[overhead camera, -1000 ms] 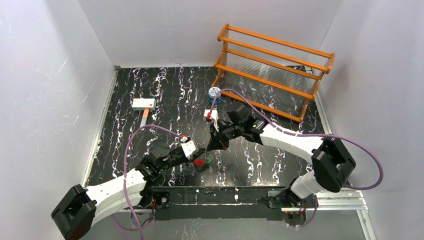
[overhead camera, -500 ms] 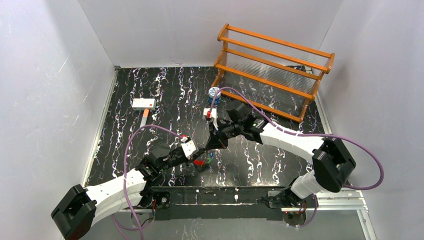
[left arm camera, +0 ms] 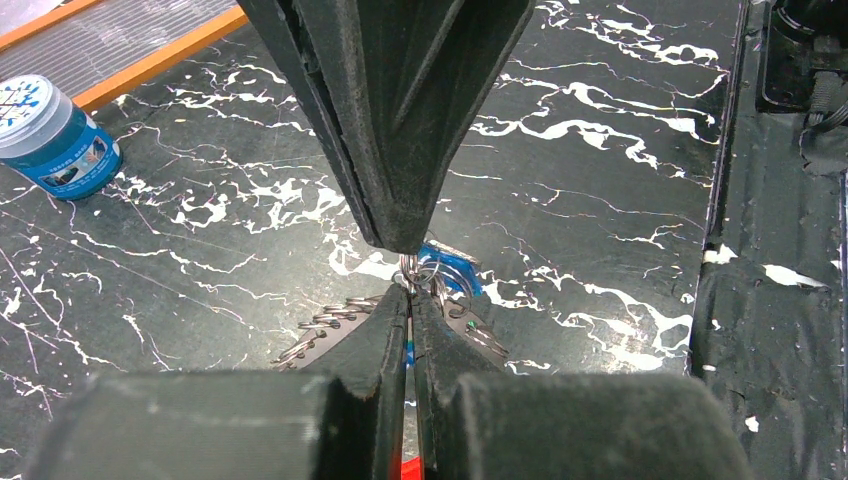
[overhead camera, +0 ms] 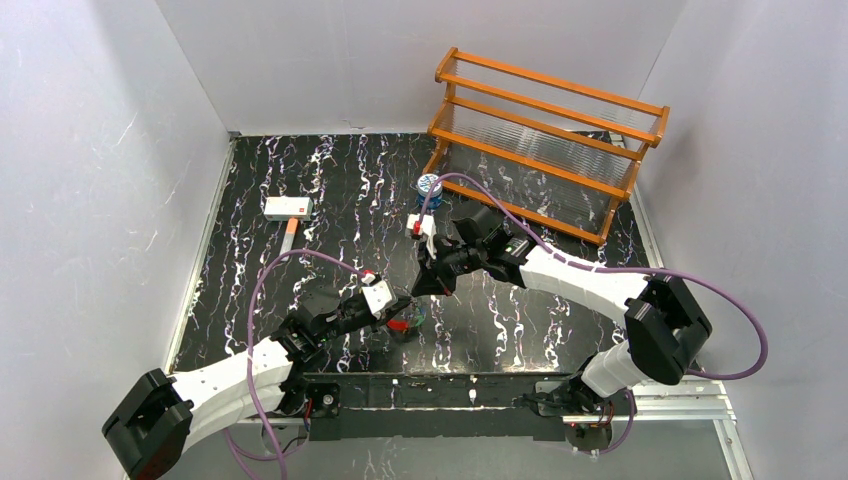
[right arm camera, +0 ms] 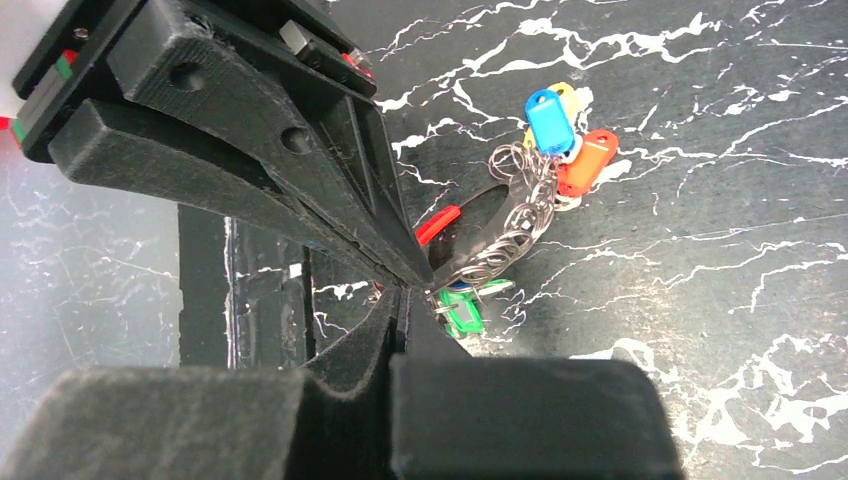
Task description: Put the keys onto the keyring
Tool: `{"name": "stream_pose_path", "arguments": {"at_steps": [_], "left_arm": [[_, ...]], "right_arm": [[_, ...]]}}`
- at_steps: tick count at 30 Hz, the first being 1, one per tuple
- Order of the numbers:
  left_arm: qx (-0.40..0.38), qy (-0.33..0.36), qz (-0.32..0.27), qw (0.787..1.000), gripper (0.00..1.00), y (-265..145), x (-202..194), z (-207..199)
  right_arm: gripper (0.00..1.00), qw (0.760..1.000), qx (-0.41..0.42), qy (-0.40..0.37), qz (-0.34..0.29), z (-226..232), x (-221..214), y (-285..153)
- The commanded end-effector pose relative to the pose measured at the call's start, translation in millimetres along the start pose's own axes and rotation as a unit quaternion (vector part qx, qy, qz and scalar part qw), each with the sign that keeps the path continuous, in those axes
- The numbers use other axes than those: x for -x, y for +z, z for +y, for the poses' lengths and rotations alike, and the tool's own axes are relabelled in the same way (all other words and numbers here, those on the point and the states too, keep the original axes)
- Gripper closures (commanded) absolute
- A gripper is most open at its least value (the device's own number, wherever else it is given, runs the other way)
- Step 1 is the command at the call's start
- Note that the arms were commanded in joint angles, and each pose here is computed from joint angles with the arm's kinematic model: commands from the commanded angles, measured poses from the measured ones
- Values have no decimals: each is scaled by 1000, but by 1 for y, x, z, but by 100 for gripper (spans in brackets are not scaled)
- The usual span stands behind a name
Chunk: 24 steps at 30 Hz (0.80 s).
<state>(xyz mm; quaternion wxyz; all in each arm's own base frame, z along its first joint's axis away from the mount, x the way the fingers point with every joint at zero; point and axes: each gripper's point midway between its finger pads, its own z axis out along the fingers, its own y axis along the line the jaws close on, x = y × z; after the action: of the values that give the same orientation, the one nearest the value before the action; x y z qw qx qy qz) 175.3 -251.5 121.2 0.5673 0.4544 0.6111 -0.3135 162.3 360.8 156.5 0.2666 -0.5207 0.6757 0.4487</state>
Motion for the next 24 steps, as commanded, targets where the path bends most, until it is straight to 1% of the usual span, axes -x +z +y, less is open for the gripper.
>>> {"name": "stream_pose_path", "arguments": {"at_steps": [1, 24], "left_arm": [[-2, 5, -21, 1000, 100, 1, 12, 0], [13, -7, -30, 999, 100, -2, 13, 2]], "right_arm": [[99, 1000, -22, -19, -10, -4, 9, -4], [99, 998, -57, -20, -8, -10, -3, -12]]}}
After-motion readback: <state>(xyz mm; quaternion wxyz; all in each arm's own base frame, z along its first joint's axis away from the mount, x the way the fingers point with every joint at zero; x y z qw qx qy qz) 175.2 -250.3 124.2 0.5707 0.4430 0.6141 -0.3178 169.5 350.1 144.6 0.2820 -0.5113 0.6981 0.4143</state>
